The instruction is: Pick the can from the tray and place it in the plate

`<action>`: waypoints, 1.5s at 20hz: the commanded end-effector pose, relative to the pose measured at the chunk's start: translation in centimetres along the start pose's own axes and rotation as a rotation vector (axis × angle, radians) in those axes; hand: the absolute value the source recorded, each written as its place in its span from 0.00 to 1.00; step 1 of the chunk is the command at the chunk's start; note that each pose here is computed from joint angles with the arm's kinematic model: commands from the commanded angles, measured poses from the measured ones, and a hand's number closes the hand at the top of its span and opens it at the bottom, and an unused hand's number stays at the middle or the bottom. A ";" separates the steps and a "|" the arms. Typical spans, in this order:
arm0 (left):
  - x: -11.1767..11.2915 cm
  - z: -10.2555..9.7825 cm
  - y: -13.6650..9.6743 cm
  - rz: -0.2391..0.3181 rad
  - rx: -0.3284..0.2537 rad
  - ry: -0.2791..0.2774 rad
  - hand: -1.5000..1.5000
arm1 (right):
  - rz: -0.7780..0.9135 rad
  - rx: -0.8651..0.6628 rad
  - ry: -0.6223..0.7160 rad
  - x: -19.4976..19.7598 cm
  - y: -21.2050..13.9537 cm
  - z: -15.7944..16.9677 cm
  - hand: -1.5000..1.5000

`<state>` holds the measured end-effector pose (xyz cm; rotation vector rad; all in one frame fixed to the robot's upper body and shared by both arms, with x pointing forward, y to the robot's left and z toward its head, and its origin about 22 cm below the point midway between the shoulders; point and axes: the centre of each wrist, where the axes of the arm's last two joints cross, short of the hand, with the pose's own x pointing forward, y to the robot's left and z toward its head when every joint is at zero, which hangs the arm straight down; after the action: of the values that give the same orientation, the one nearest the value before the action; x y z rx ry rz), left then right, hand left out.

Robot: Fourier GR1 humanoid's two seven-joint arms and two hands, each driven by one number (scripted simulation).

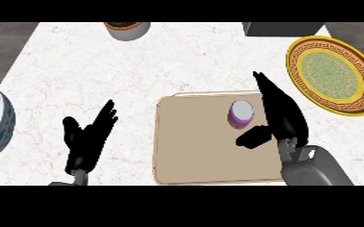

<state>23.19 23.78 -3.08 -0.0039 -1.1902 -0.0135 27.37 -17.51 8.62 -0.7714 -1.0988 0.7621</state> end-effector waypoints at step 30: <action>-0.5 -0.4 -0.2 0.010 0.019 -0.001 0.50 | 0.268 0.060 0.029 -0.9 7.0 -6.5 1.00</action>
<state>23.20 24.02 -3.21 0.0041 -1.1835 -0.0043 30.38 -15.35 1.80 -0.8599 -0.9475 0.9693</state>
